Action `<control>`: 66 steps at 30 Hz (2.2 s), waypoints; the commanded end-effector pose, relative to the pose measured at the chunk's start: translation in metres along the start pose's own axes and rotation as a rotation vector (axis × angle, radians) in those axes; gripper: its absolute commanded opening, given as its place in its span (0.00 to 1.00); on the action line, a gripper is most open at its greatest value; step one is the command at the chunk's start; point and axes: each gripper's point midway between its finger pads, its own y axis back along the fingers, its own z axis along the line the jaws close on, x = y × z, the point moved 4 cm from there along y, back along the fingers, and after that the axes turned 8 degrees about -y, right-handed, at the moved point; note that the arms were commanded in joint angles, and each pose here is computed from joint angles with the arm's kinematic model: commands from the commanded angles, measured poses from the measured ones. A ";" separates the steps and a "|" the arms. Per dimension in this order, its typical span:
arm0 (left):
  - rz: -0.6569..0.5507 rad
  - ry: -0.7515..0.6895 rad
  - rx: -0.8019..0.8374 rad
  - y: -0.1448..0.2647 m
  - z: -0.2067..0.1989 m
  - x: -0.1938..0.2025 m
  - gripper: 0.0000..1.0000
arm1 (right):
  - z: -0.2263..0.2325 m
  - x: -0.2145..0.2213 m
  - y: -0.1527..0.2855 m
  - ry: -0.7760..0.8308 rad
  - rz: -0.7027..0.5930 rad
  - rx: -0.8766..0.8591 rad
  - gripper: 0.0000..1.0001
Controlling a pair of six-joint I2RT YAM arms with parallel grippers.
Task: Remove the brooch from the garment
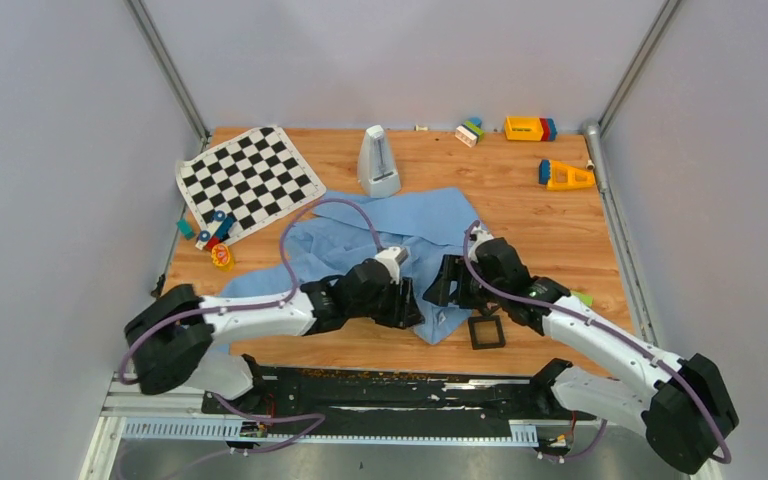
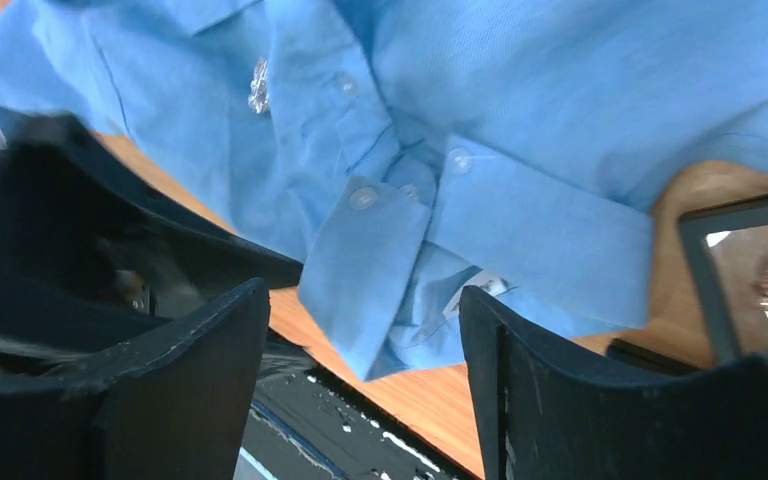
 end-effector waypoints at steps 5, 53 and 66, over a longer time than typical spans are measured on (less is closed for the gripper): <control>-0.205 -0.055 -0.232 0.113 0.020 -0.051 0.62 | 0.035 0.017 -0.026 0.101 0.026 -0.028 0.65; -0.268 -0.075 -0.297 0.115 0.065 -0.037 0.52 | 0.122 0.023 -0.049 0.231 0.146 -0.311 0.00; -0.117 -0.198 -0.273 0.092 0.057 -0.039 0.50 | 0.123 0.021 -0.048 0.220 0.133 -0.311 0.00</control>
